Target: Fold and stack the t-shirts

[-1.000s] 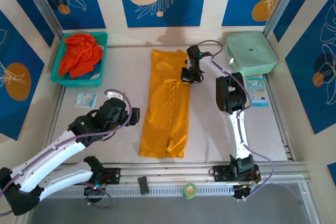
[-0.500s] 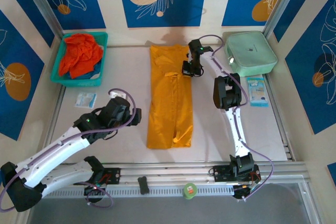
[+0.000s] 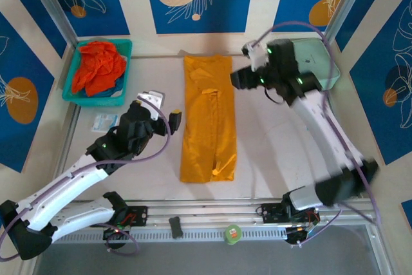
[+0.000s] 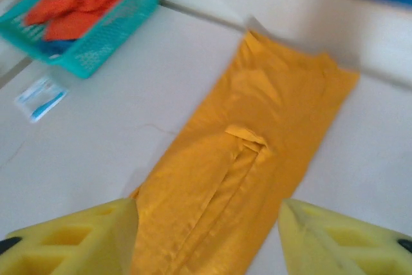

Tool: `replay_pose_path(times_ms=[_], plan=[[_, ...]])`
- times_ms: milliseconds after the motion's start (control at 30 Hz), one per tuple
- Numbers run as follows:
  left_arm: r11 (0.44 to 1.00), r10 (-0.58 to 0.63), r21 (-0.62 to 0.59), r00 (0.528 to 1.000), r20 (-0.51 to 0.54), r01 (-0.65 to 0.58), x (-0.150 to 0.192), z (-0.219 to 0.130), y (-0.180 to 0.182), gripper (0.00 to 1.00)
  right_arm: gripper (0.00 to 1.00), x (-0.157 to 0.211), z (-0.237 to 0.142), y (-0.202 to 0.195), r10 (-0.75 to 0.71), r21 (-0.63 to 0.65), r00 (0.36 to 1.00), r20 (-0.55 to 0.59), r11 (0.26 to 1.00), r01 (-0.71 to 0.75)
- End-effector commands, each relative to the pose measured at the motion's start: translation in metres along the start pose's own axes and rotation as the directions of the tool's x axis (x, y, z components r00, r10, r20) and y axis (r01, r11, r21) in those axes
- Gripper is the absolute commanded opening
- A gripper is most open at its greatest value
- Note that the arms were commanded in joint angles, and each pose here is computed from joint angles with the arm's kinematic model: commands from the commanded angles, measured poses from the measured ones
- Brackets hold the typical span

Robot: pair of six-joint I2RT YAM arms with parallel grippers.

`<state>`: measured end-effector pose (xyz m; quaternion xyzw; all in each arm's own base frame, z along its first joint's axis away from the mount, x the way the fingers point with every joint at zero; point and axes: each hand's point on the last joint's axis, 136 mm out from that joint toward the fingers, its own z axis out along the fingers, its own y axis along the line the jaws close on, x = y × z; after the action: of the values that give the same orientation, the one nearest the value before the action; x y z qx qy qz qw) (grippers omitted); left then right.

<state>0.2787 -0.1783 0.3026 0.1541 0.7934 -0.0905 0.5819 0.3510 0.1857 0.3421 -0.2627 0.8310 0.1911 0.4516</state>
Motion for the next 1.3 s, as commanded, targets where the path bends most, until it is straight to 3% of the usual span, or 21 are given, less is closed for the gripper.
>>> replay_pose_path(times_ms=[0,67,100,167,300,433,633,733,900,1267], plan=[[0.97,0.197,0.081,0.932,0.303,-0.231,-0.052,-0.013,-0.022,0.99,0.6,0.063,0.001,0.03,-0.342,-0.118,0.938,-0.052,0.935,0.334],[0.912,0.298,0.147,0.865,0.404,-0.383,-0.051,-0.022,-0.044,0.99,0.66,0.1,-0.011,0.052,-0.572,-0.173,0.819,-0.037,0.811,0.559],[0.85,0.381,0.176,0.81,0.445,-0.497,-0.046,-0.027,-0.057,0.99,0.73,0.121,-0.014,0.06,-0.682,-0.192,0.73,-0.038,0.722,0.665],[0.723,0.506,0.234,0.728,0.463,-0.65,-0.029,-0.033,-0.075,0.99,0.75,0.154,-0.02,0.07,-0.803,-0.246,0.594,-0.042,0.584,0.773],[0.409,0.719,0.391,0.555,0.418,-0.825,0.027,-0.045,-0.089,0.99,0.75,0.2,-0.035,0.082,-0.835,-0.44,0.531,-0.141,0.533,0.722],[0.202,0.82,0.516,0.432,0.376,-0.832,0.078,-0.054,-0.086,0.99,0.74,0.254,-0.025,0.088,-0.903,-0.587,0.368,-0.222,0.425,0.689],[-0.039,0.887,0.67,0.283,0.365,-0.741,0.154,-0.068,-0.088,0.99,0.69,0.311,0.003,0.104,-0.946,-0.719,0.234,-0.223,0.322,0.616],[-0.153,0.9,0.706,0.198,0.389,-0.691,0.188,-0.074,-0.09,0.99,0.67,0.33,0.012,0.108,-0.953,-0.758,0.197,-0.229,0.302,0.579],[-0.279,0.892,0.722,0.106,0.438,-0.633,0.224,-0.077,-0.091,1.0,0.63,0.348,0.024,0.11,-0.966,-0.779,0.146,-0.214,0.259,0.571],[-0.368,0.838,0.691,0.099,0.536,-0.622,0.247,-0.078,-0.104,0.97,0.57,0.362,0.027,0.118,-0.98,-0.793,0.109,-0.164,0.197,0.576]])
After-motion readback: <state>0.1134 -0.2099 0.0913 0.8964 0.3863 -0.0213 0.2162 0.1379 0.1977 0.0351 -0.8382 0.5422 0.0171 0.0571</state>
